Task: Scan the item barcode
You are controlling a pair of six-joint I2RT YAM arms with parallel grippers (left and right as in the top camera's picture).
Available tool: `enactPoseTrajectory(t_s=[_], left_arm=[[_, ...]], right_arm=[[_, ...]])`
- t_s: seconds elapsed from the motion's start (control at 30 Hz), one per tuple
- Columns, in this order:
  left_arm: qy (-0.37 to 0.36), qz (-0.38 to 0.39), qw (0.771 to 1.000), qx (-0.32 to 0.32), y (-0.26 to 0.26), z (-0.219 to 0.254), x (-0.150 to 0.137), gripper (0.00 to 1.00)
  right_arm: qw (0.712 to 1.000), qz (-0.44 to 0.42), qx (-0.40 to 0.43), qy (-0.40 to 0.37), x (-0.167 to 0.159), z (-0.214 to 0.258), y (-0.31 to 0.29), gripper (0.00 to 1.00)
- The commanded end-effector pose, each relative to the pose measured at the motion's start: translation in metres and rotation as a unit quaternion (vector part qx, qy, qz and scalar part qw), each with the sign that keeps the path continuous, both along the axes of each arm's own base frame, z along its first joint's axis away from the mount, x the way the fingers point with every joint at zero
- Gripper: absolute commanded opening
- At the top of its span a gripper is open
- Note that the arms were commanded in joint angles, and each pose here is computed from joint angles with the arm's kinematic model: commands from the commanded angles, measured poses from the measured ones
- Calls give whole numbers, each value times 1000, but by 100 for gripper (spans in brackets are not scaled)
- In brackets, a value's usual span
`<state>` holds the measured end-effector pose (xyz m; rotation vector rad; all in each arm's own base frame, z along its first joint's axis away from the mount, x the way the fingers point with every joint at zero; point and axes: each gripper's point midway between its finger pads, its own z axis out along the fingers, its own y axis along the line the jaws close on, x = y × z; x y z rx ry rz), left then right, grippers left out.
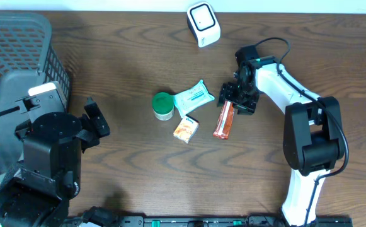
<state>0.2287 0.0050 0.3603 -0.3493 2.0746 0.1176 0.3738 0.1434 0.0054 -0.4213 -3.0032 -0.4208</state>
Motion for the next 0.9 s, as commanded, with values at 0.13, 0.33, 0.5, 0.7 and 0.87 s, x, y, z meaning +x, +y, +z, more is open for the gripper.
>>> enactPoseTrajectory(t_s=[0.13,0.33,0.5,0.7,0.87], left_arm=[[-1,12,1000,6,5,0,0,98],[-1,12,1000,6,5,0,0,98],[-1,12,1000,6,5,0,0,98],[-1,12,1000,6,5,0,0,98],[-1,12,1000,6,5,0,0,98]], right_arm=[[999,37,1,10,-4,-27,-1,46],[999,54,5,-6,1,-27,1,29],[997,71,6,-12,2,-25,1,39],[996,79,-34,-8,4,13,-11,98],[988,49,-147,-6,2,52,-30,90]])
